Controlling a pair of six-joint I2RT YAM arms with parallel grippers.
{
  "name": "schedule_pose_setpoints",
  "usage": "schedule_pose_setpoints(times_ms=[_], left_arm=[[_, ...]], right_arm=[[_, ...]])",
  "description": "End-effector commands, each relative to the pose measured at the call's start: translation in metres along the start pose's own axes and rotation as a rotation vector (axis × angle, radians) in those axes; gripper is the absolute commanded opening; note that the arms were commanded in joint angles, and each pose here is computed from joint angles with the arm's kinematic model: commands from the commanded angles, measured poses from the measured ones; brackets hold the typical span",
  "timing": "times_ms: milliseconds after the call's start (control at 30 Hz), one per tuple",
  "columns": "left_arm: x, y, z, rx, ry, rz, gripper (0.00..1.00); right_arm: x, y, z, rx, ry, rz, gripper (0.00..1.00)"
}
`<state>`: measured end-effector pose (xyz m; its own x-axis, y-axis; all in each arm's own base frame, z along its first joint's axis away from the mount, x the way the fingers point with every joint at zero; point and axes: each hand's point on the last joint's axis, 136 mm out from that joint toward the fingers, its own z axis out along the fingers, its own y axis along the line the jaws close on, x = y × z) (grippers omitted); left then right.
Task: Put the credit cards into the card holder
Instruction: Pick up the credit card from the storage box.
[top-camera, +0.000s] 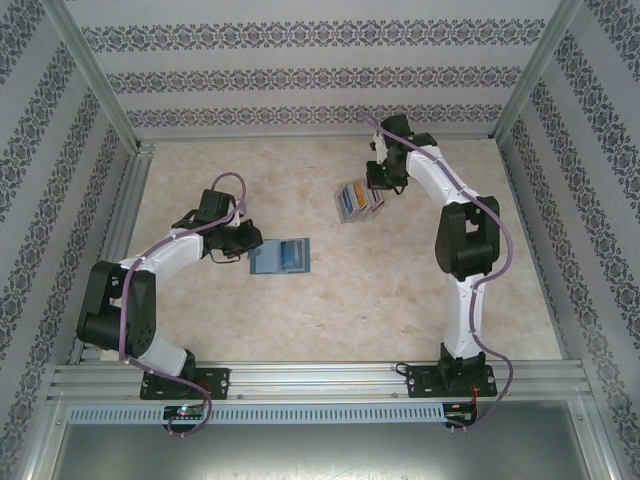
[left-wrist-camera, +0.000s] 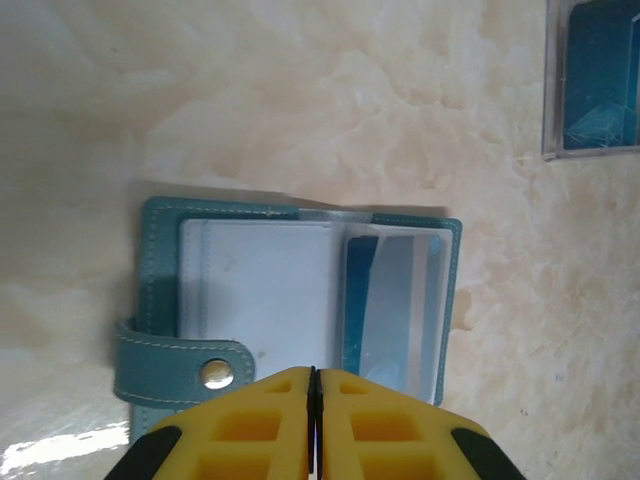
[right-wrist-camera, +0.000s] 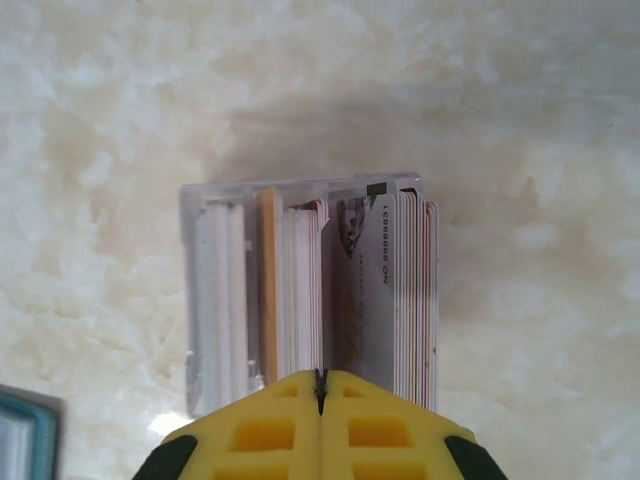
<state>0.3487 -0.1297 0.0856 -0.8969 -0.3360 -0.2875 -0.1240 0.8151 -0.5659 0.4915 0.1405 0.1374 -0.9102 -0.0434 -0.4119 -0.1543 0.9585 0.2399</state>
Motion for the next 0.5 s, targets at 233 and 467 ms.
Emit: schedule_pose_setpoints(times_ms=[233,467], left_arm=[[0.014,0.034,-0.017,-0.102,-0.001,-0.041,0.14],[0.031,0.035,-0.005,-0.043,0.045,-0.079,0.14]], right_arm=[[0.015,0.028,-0.059,-0.110,-0.093,0.025,0.06],[0.062,0.078,-0.054,-0.350,-0.066,0.110,0.06]])
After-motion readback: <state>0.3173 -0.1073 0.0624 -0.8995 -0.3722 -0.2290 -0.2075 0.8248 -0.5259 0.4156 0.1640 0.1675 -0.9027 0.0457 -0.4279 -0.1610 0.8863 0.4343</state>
